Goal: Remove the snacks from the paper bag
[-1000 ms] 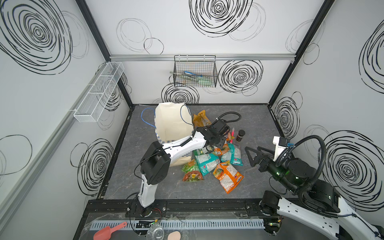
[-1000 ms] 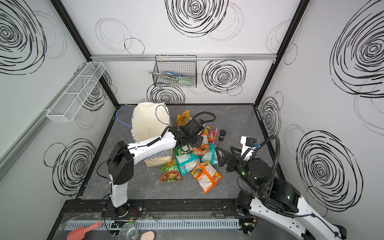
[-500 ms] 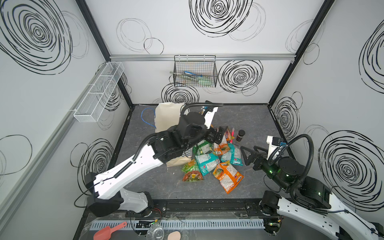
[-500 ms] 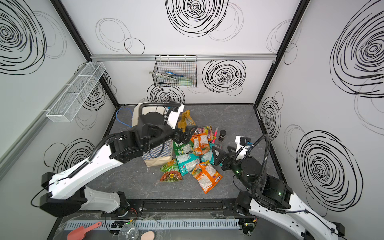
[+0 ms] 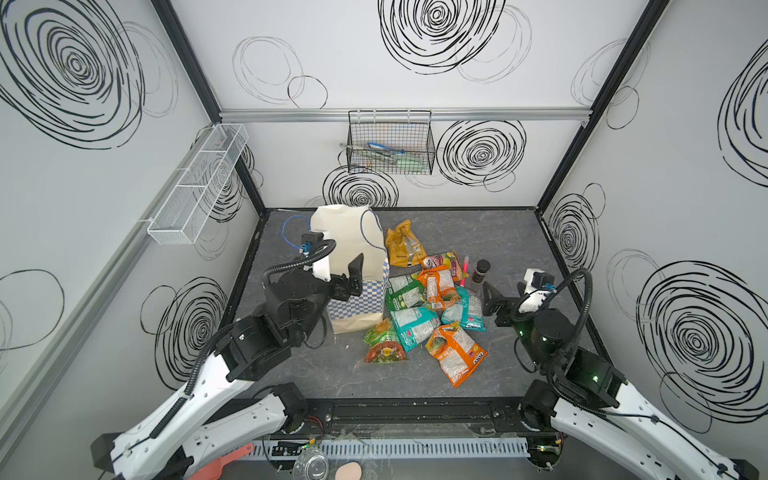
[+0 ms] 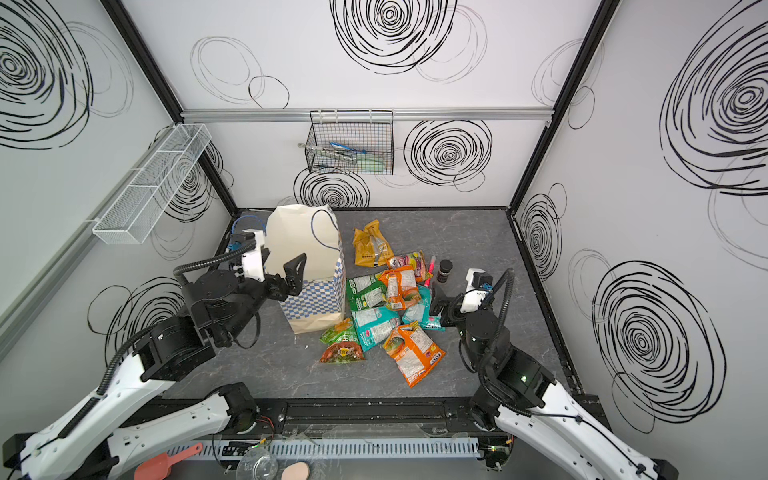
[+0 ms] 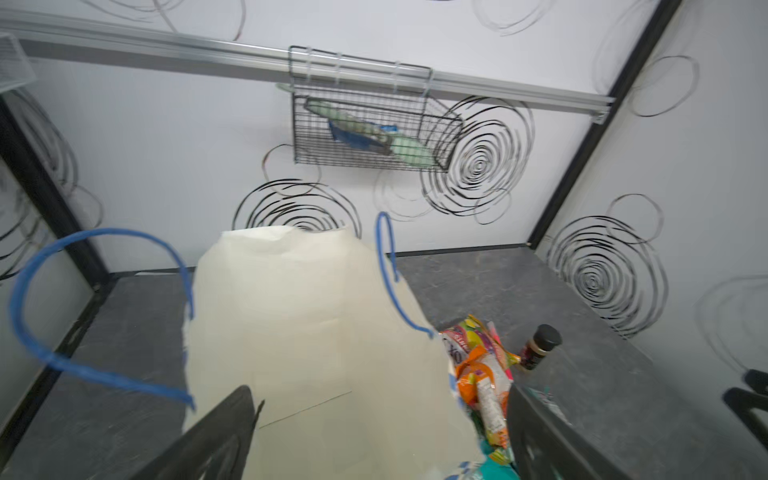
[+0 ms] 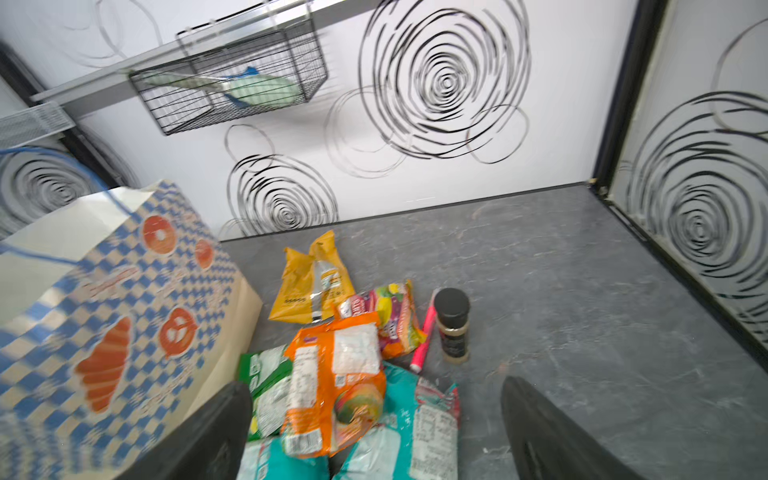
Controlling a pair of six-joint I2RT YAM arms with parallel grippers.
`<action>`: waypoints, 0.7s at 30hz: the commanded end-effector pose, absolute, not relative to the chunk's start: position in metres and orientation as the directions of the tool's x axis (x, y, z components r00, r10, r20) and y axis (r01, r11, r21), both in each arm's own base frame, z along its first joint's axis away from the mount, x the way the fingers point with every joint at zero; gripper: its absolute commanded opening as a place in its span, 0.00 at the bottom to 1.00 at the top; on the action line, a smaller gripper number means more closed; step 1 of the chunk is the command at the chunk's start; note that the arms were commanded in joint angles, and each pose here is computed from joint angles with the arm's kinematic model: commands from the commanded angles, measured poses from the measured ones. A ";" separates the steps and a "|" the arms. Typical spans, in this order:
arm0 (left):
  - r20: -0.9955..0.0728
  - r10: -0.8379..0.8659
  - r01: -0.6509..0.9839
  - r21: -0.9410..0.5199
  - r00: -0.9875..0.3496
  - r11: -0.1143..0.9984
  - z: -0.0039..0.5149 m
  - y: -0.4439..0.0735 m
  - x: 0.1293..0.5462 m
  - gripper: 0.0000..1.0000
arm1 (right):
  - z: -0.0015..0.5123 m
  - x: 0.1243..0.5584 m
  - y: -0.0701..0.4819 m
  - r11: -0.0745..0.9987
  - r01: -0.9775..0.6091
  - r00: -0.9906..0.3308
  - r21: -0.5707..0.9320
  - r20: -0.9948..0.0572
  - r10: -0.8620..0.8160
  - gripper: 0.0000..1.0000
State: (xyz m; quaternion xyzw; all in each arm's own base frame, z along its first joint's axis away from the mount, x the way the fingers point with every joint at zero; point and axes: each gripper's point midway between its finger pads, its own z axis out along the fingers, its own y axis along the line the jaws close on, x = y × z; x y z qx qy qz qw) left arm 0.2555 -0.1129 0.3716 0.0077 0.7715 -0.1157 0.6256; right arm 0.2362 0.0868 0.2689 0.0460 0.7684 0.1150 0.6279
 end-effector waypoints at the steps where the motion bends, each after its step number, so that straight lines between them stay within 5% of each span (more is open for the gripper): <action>1: -0.965 -0.216 0.007 -0.220 -0.151 0.976 0.376 -0.068 0.257 0.96 | 0.265 0.259 0.071 0.968 -0.029 -0.167 0.250 -0.956 0.242 0.97; 12: -0.949 -0.249 -0.396 -0.307 0.193 0.865 0.399 0.054 0.206 0.99 | 0.169 0.305 -0.023 0.896 0.296 -0.181 0.330 -0.902 0.392 0.97; 21: -0.955 -0.251 -0.544 -0.295 0.157 0.785 0.320 0.072 0.213 0.97 | 0.143 0.328 -0.067 0.838 0.484 -0.182 0.251 -0.908 0.377 0.97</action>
